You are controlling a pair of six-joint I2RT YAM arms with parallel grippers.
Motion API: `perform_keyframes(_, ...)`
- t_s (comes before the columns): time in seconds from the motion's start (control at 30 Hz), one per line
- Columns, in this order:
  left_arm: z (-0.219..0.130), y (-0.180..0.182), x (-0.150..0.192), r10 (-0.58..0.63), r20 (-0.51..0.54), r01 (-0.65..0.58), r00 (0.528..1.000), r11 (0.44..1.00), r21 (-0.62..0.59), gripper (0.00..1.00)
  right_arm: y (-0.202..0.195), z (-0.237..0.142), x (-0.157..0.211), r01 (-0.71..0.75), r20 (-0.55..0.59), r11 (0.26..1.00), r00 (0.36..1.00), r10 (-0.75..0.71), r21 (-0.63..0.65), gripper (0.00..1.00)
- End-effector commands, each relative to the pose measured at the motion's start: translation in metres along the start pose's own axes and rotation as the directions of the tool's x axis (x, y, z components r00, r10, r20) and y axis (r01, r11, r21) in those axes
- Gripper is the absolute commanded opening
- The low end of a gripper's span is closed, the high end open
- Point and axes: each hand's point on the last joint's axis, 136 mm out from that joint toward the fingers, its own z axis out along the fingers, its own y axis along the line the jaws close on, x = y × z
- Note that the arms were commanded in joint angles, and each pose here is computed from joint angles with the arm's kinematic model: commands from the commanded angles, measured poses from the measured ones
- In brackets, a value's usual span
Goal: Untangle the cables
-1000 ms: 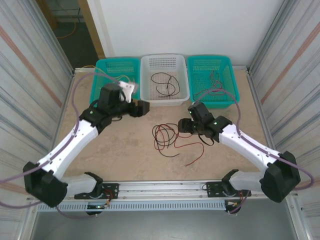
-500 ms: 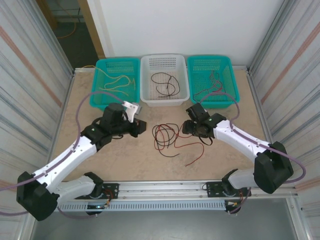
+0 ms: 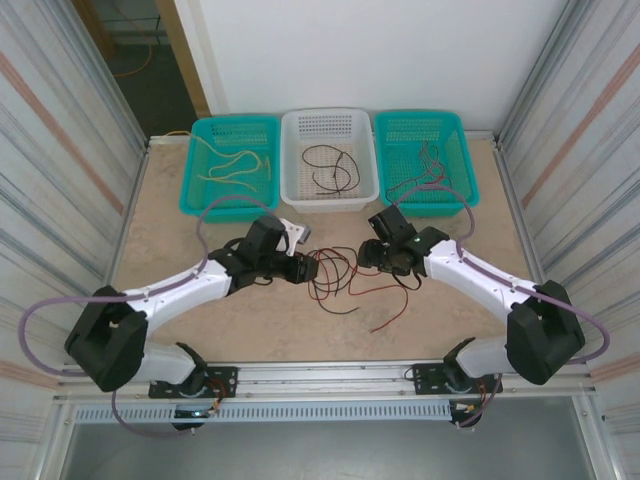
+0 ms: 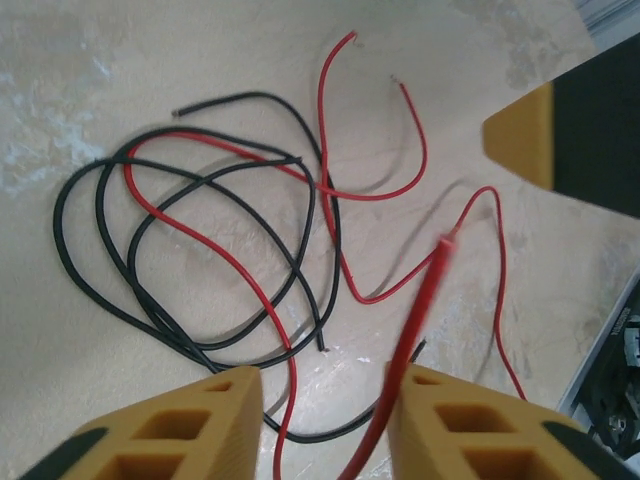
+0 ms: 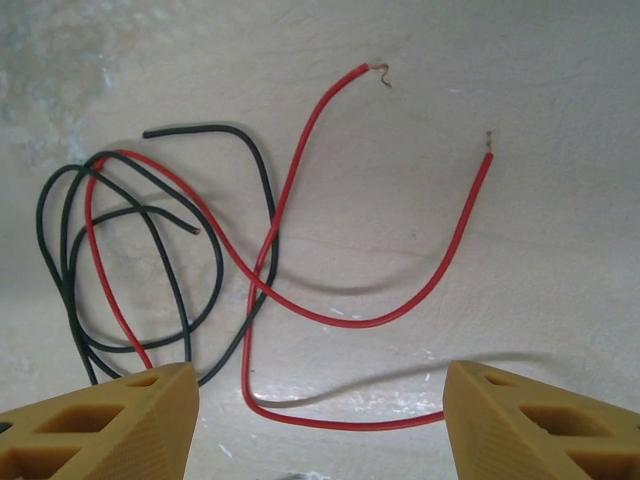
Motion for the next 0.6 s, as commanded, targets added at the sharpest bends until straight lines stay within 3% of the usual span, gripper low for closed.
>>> perform_keyframes(0.0,0.002,-0.012,-0.014,0.019,0.019,-0.019,1.000,1.000,0.023,0.28,0.011,-0.005,-0.007,-0.007,0.011,0.999,1.000,0.007,-0.032,0.65)
perform_keyframes(0.07,0.000,-0.013,-0.016,0.024,0.016,-0.024,1.000,1.000,0.018,0.12,0.013,-0.007,-0.009,-0.003,0.021,0.999,1.000,0.004,-0.046,0.65)
perform_keyframes(0.17,-0.013,-0.023,-0.029,0.045,0.052,-0.046,0.998,0.999,0.028,0.00,0.020,-0.013,-0.012,0.009,0.046,0.996,0.999,-0.005,-0.094,0.65)
perform_keyframes(0.43,-0.066,-0.071,-0.070,0.117,0.157,-0.136,0.981,0.984,0.117,0.00,0.054,-0.046,-0.030,0.109,0.169,0.963,0.983,-0.068,-0.248,0.65)
perform_keyframes(0.57,-0.102,-0.106,-0.090,0.196,0.211,-0.236,0.958,0.954,0.185,0.00,0.075,-0.068,-0.040,0.184,0.245,0.927,0.964,-0.105,-0.326,0.67)
